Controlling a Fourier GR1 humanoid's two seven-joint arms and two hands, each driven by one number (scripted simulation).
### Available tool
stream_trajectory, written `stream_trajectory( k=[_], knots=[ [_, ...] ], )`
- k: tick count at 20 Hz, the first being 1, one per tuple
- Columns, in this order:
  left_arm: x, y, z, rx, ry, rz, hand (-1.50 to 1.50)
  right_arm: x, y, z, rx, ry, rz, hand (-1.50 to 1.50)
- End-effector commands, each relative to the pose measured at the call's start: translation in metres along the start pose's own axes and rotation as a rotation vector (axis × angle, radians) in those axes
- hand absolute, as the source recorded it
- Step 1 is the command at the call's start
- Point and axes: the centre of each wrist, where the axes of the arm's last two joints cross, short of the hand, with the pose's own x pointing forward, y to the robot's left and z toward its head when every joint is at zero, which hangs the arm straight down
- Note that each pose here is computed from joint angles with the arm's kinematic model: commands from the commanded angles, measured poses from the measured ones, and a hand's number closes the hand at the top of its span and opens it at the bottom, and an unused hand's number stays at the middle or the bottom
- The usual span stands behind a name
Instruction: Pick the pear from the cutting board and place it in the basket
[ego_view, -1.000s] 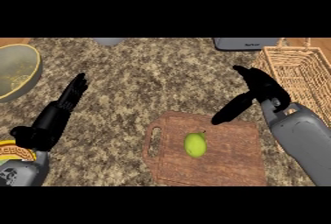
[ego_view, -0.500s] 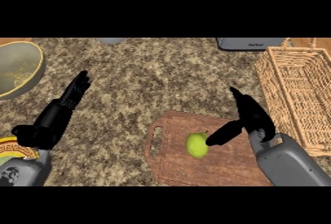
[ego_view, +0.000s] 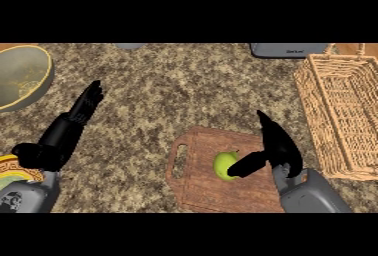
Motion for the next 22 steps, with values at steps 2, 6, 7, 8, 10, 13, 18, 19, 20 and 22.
stream_trajectory(
  k=[2,6,7,8,10,13,18,19,20,22],
  knots=[
    [-0.004,0.009,-0.009,0.008,-0.016,-0.013,0.0,0.024,-0.006,-0.002,-0.014,0.123,-0.074,-1.5],
    [0.005,0.002,-0.01,-0.014,-0.003,-0.009,0.0,0.003,0.013,0.005,-0.009,0.119,-0.051,-1.5],
    [-0.004,0.006,0.008,-0.019,0.003,-0.009,0.0,0.028,0.007,0.017,-0.001,0.136,-0.061,-1.5],
    [0.008,-0.005,-0.005,-0.017,0.004,0.0,0.0,0.013,0.011,0.001,-0.012,0.158,-0.051,-1.5],
    [-0.009,-0.005,-0.001,0.0,-0.001,-0.012,0.0,0.006,0.016,0.001,-0.001,0.166,-0.023,-1.5],
    [-0.008,0.01,-0.001,0.008,-0.011,0.001,0.0,0.01,0.029,-0.004,0.003,0.184,0.001,-1.5],
    [-0.018,-0.02,0.004,-0.007,-0.002,0.006,0.0,0.022,0.031,-0.01,0.034,0.187,0.035,-1.5],
    [-0.001,0.002,0.01,-0.001,-0.014,0.002,0.0,0.018,0.025,-0.023,0.03,0.201,0.02,-1.5],
    [-0.005,0.01,-0.006,0.007,0.005,-0.004,0.0,0.033,0.055,-0.003,0.037,0.191,0.042,-1.5],
    [-0.002,0.01,-0.012,-0.002,-0.004,0.0,0.0,0.027,0.043,-0.004,0.047,0.203,0.044,-1.5]
  ],
)
